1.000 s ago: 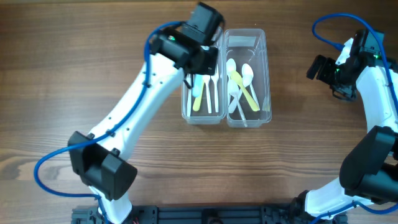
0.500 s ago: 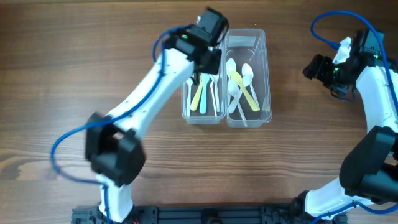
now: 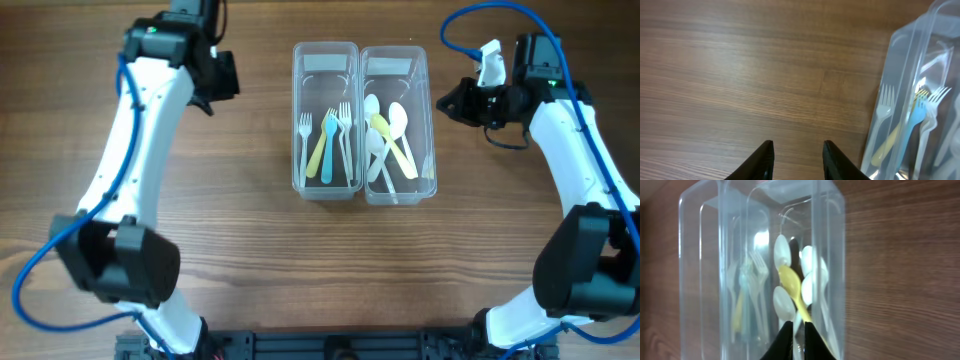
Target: Pack container
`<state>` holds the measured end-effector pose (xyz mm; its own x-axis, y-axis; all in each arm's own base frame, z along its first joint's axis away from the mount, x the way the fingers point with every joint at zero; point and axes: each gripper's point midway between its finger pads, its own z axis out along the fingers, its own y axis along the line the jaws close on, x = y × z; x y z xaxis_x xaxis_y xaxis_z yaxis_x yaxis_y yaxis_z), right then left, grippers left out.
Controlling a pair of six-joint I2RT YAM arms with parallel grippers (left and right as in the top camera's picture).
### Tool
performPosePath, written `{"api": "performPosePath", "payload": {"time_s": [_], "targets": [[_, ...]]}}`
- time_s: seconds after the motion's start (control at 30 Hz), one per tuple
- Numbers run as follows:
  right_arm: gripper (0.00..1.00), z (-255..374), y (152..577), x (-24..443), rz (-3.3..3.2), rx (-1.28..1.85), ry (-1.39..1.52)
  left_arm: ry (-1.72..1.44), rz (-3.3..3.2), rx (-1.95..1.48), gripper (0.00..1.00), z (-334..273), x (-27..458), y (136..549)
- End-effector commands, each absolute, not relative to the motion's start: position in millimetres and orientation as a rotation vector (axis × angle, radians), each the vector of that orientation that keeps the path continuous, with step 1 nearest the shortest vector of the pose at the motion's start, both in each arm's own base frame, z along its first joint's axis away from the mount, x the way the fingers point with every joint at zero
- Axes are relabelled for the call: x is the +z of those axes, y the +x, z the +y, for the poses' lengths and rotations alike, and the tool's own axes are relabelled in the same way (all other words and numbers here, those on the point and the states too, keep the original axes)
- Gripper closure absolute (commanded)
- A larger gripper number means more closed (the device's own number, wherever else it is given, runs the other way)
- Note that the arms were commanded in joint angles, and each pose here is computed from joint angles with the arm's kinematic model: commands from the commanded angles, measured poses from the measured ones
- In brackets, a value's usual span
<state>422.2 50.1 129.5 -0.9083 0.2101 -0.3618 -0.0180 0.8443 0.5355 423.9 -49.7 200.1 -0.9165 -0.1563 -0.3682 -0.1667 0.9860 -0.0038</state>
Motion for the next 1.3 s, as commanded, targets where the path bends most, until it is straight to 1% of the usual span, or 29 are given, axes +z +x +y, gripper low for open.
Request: {"api": "performPosePath", "payload": {"time_s": [0.0,0.03,0.1,0.2,0.27,0.3,0.33,0.37,0.4,0.43,0.47,0.6,0.8,1.03,1.1,1.17,1.27], "targets": [[0.89,32.9,419.1,196.9,2.459,0.503,-0.069,-0.186,2.528,0.05,0.65,-24.0,293.9,392.2],[0.89,27.7,411.8,218.1,2.416,0.428,-0.095,-0.226,2.454,0.133,0.64,-6.4,319.8,376.1],[0.88,18.6,395.9,253.5,2.343,0.315,-0.111,-0.288,2.37,0.252,0.62,18.9,351.8,342.9],[0.87,20.1,352.9,319.8,2.182,0.261,-0.129,-0.337,2.359,0.237,0.61,33.7,371.1,288.1],[0.86,22.6,326.2,349.3,2.1,0.243,-0.143,-0.349,2.369,0.219,0.62,36.2,373.3,268.5],[0.83,24.2,309.8,364.7,2.052,0.227,-0.159,-0.34,2.368,0.172,0.63,31.4,375.4,262.0],[0.77,26.0,294.2,375.8,2.013,0.205,-0.192,-0.323,2.368,0.126,0.63,25.2,376.8,258.2],[0.64,27.3,277.8,384.5,1.983,0.184,-0.215,-0.314,2.371,0.101,0.63,21.9,377.3,254.5],[0.44,27.2,267.3,388.8,1.969,0.174,-0.212,-0.314,2.375,0.102,0.62,22.1,376.7,251.9],[0.13,28.2,257.3,391.5,1.959,0.173,-0.213,-0.315,2.384,0.104,0.58,22.1,375.3,250.2],[0.0,28.9,249.0,393.6,1.951,0.171,-0.213,-0.315,2.39,0.106,0.0,22.2,374.2,249.1],[0.0,29.0,248.6,392.4,1.957,0.175,-0.21,-0.315,2.391,0.106,0.0,22.2,374.0,249.3],[0.0,27.9,260.8,382.2,2.0,0.185,-0.205,-0.315,2.392,0.107,0.0,22.2,373.9,249.1],[0.0,25.0,291.6,351.2,2.119,0.213,-0.19,-0.315,2.392,0.107,0.0,22.2,373.9,249.1],[0.0,24.8,293.5,347.7,2.13,0.215,-0.189,-0.315,2.392,0.106,0.0,22.2,373.9,249.2],[0.0,15.5,286.0,355.7,2.098,0.139,-0.163,-0.315,2.392,0.106,0.0,22.2,373.9,249.2],[0.0,8.0,287.3,384.7,1.823,0.041,-0.16,-0.315,2.392,0.106,0.0,22.2,373.9,249.2]]}}
